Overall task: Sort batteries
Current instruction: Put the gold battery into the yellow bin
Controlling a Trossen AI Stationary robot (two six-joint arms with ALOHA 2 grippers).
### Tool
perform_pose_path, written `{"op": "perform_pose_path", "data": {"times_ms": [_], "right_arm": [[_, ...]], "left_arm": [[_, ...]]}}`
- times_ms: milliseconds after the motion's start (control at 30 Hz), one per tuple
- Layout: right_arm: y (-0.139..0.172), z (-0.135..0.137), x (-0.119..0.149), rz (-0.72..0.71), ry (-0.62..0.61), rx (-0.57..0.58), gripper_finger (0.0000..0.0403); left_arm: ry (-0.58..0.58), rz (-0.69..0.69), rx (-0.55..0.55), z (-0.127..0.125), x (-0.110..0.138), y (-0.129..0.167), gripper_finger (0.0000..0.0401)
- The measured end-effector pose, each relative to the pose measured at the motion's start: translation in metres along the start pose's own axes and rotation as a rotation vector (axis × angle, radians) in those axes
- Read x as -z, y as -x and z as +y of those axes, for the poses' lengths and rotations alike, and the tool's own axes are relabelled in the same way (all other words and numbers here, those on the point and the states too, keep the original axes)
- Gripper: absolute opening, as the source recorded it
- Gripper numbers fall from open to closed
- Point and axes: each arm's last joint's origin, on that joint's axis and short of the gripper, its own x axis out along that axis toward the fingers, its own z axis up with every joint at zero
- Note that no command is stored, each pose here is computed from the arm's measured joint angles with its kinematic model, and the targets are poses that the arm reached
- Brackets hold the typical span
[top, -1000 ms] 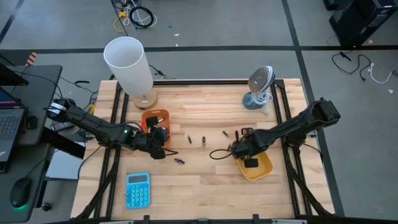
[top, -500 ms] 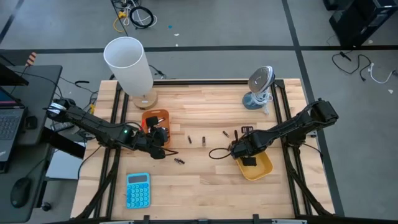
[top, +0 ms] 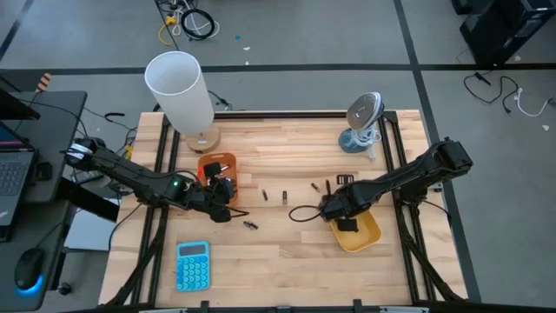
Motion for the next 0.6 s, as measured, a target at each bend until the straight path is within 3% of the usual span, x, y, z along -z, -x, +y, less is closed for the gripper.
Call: {"op": "perform_pose_path", "data": {"times_ms": [267,600], "right_arm": [[0.043,-0.004,-0.027,-0.144,-0.013,0.015,0.0099],[0.076,-0.015,-0.073,-0.545,-0.034,0.017,0.0099]], "left_arm": [[0.000,0.000,0.000,0.000,0.000,0.000,0.0076],[0.000,0.000,0.000,0.000,0.000,0.000,0.0076]]}}
